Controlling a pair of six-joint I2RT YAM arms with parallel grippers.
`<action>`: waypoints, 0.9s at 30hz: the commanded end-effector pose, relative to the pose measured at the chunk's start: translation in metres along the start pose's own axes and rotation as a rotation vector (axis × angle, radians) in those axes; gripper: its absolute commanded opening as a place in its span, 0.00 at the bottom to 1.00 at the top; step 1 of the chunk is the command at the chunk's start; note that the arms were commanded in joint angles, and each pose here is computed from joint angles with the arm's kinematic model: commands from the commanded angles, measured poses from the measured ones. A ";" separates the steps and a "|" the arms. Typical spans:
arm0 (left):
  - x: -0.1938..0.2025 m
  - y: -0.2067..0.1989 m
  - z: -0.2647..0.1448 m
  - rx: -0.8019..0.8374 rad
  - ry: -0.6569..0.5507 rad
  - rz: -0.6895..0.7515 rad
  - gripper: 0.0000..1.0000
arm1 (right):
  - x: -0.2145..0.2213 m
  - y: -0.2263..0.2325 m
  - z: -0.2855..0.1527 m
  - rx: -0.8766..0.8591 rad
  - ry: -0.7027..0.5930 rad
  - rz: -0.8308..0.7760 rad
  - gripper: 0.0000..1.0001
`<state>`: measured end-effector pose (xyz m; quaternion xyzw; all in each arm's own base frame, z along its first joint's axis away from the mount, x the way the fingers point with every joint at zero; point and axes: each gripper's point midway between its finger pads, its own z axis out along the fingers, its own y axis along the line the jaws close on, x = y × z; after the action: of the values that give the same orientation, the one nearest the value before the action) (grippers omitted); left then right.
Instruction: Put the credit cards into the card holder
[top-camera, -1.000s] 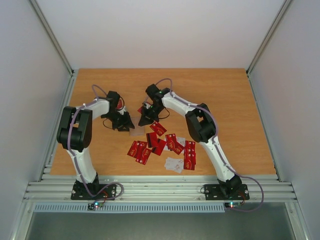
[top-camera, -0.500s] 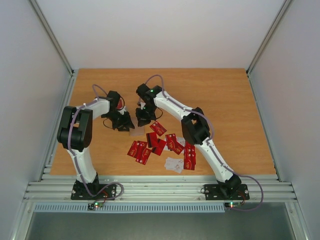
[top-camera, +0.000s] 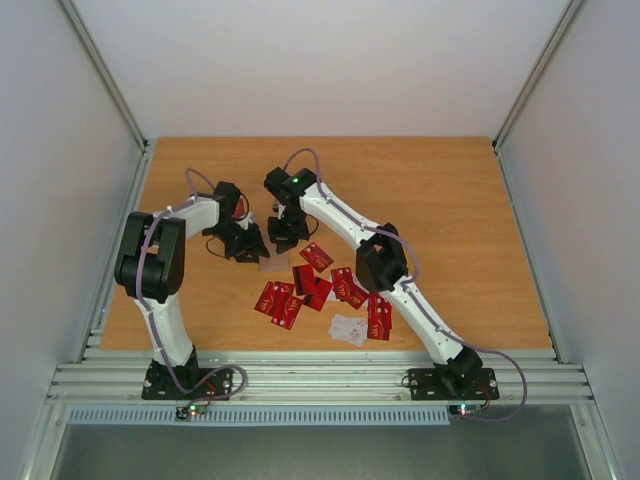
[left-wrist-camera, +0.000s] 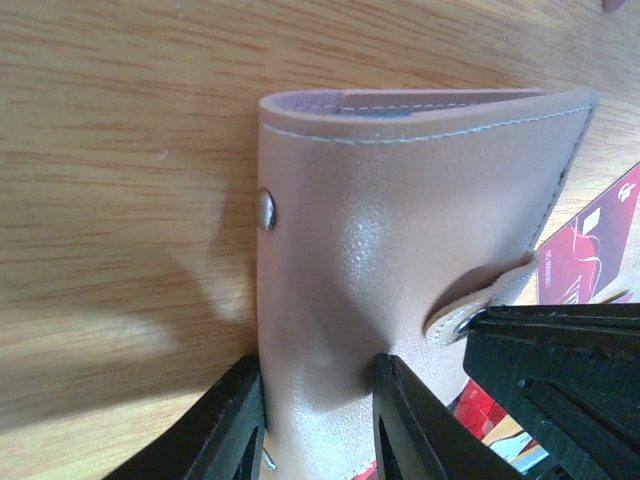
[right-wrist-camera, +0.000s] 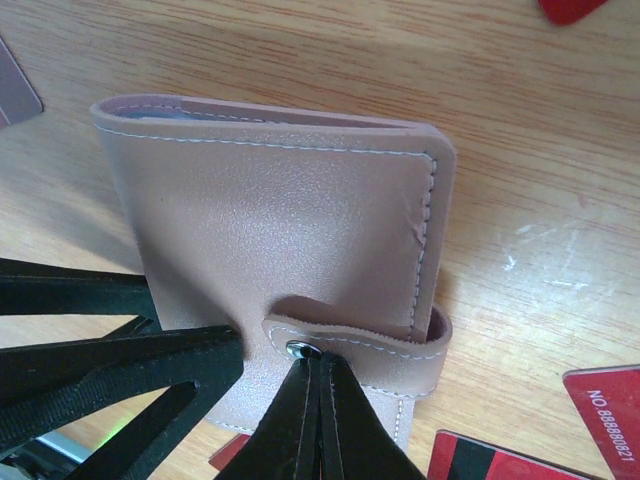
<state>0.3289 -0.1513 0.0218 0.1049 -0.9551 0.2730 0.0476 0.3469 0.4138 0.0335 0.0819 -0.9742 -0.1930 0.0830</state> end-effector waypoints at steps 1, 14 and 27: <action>0.010 0.009 0.031 -0.007 0.069 0.019 0.32 | 0.014 -0.042 0.062 0.170 0.096 0.067 0.01; -0.007 -0.017 -0.024 -0.050 -0.075 0.126 0.36 | -0.002 0.035 -0.041 -0.054 -0.125 -0.242 0.12; -0.008 -0.070 -0.160 -0.109 -0.424 0.334 0.79 | 0.014 0.045 -0.217 -0.107 -0.526 -0.386 0.64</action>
<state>0.3601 -0.1371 0.1494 0.0177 -0.9644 0.2237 -0.1398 0.3558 0.3961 0.1971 0.2060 -0.9359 -0.2610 -0.1166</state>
